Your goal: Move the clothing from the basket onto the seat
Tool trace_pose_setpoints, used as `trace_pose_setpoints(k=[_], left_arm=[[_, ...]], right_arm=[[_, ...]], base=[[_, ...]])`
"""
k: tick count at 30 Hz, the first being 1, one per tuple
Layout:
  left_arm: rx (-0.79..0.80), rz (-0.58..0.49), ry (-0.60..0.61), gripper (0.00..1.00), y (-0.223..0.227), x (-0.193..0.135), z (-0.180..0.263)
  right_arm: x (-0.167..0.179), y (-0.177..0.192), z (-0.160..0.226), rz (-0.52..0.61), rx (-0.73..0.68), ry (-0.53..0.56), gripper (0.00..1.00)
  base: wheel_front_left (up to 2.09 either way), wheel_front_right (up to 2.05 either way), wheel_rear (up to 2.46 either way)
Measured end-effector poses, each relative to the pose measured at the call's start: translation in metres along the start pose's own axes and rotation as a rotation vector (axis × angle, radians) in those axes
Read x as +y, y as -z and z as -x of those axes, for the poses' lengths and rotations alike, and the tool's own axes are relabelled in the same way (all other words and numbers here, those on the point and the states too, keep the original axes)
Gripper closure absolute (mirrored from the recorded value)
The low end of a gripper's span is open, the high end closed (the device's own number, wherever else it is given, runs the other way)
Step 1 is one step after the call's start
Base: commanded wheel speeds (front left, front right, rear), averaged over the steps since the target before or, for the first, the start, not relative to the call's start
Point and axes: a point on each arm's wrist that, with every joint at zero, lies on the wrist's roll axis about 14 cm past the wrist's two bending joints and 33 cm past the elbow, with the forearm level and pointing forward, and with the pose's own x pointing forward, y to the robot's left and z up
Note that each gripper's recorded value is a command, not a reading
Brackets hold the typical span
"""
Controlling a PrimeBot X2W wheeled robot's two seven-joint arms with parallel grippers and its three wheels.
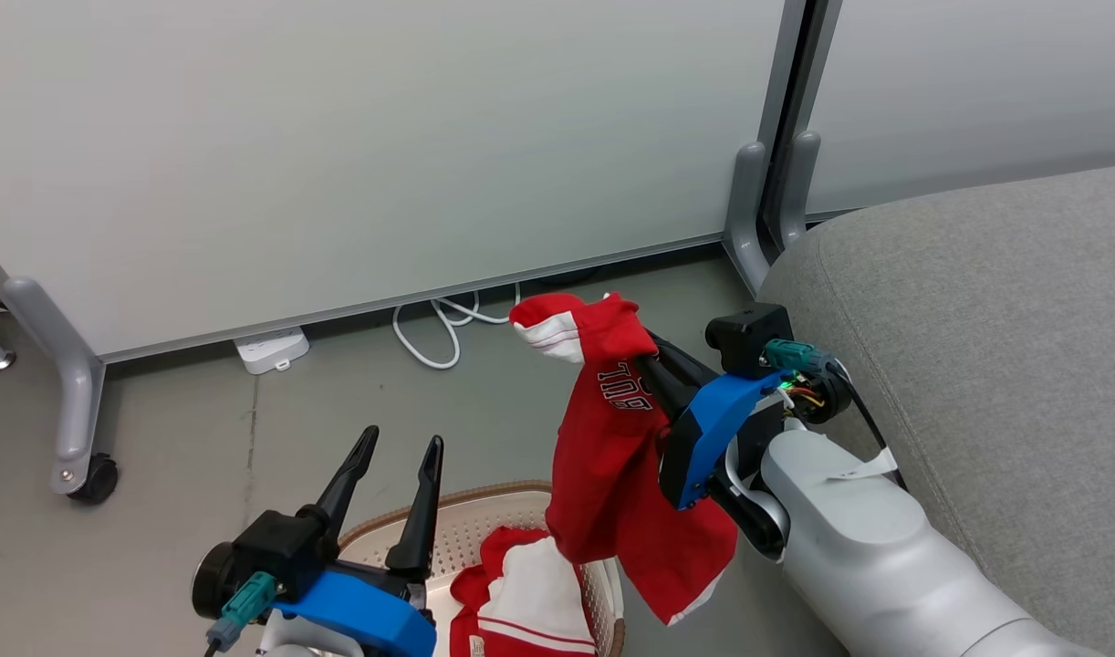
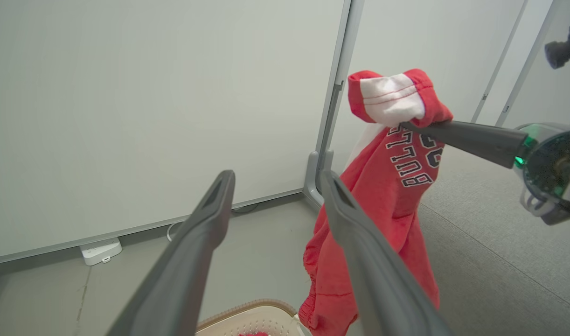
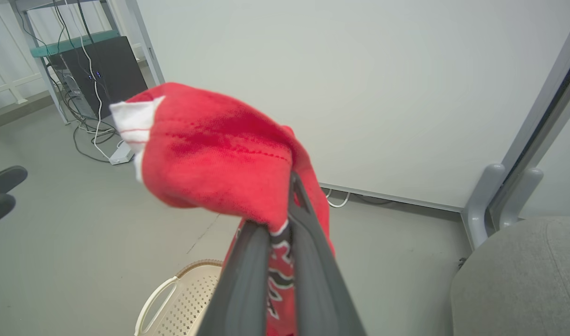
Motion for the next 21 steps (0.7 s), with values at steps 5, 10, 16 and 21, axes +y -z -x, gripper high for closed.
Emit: trace_pose_setpoints(k=[5,10,16,21], left_arm=[[-0.004,-0.001,-0.011,0.00,0.002,0.001,0.002],[-0.005,-0.005,-0.006,0.00,0.003,-0.001,-0.001],[0.008,-0.009,0.037,0.00,0.009,-0.011,-0.013],[0.019,0.004,0.089,0.00,0.014,-0.027,-0.029]], right_arm=[[-0.002,0.000,0.000,0.000,-0.002,0.005,1.00],[-0.007,0.000,0.003,-0.001,-0.003,0.019,1.00],[-0.025,0.003,0.014,-0.003,-0.002,0.068,1.00],[-0.050,0.004,0.031,-0.005,-0.002,0.139,1.00]], base=[[0.00,0.00,0.00],[0.00,0.00,0.00],[0.00,0.00,0.00],[0.00,0.00,0.00]])
